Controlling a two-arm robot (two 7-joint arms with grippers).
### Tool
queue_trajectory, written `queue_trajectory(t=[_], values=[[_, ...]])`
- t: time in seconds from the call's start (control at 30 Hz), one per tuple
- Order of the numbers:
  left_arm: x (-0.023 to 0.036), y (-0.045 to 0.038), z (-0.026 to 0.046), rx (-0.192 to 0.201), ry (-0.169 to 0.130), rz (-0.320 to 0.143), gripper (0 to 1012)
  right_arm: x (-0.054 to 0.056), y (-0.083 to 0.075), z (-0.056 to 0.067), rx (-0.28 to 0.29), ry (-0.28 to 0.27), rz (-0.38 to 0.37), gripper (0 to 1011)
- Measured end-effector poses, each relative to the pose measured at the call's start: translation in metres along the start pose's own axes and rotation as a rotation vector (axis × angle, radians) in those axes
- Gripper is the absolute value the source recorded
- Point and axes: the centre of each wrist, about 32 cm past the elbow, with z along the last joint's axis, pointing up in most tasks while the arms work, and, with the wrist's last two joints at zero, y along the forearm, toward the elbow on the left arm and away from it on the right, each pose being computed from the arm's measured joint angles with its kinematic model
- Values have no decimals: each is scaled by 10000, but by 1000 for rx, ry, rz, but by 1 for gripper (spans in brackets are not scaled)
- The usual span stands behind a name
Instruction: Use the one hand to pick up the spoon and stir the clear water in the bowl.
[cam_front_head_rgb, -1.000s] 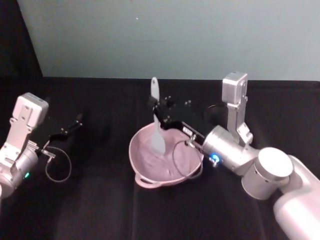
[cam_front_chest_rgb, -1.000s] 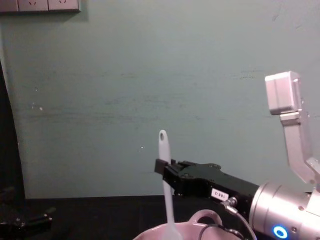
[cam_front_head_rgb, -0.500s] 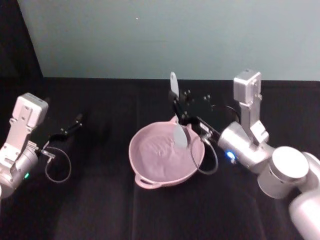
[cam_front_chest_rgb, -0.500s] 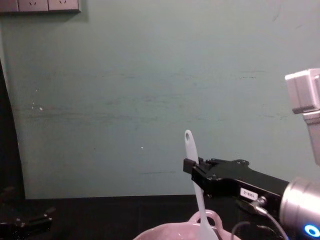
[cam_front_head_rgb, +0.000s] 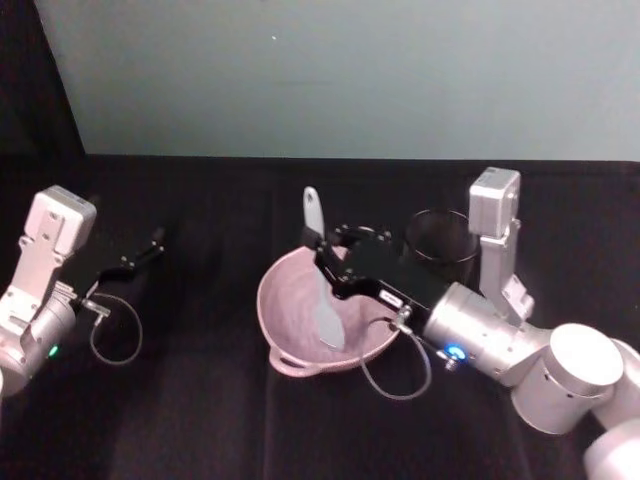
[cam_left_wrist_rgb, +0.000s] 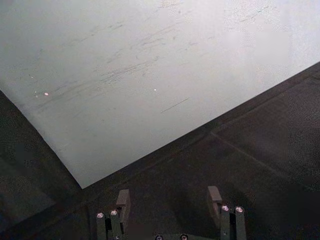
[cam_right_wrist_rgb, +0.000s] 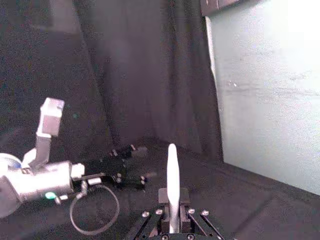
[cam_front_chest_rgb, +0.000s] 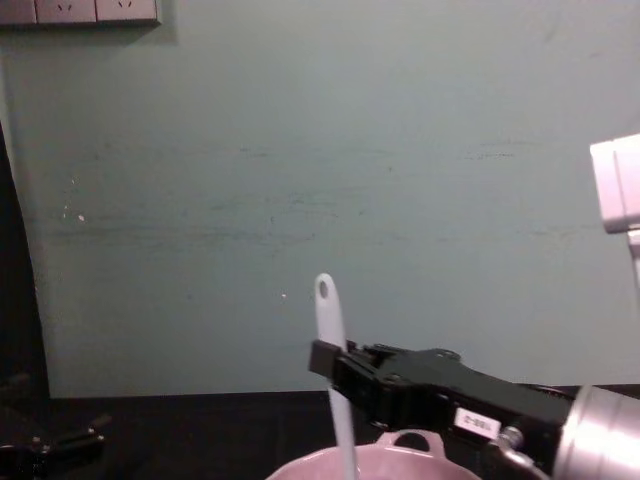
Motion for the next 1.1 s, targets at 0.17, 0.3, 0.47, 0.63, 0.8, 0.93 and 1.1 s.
queue_trajectory(t=[0.17, 0.3, 0.47, 0.63, 0.8, 0.93, 1.1], values=[[0, 0, 0, 0, 0, 0, 1011, 3, 170, -55, 38, 7, 8, 117], [0, 0, 0, 0, 0, 0, 1011, 39, 316, -109, 57, -5, -5, 117], [0, 0, 0, 0, 0, 0, 1011, 169, 479, -204, 100, -62, -76, 117], [0, 0, 0, 0, 0, 0, 1011, 340, 492, -250, 129, -116, -157, 117], [0, 0, 0, 0, 0, 0, 1011, 467, 338, -216, 130, -149, -202, 117], [0, 0, 0, 0, 0, 0, 1011, 471, 167, -161, 114, -152, -199, 117], [0, 0, 0, 0, 0, 0, 1011, 378, -56, -92, 71, -118, -148, 117]])
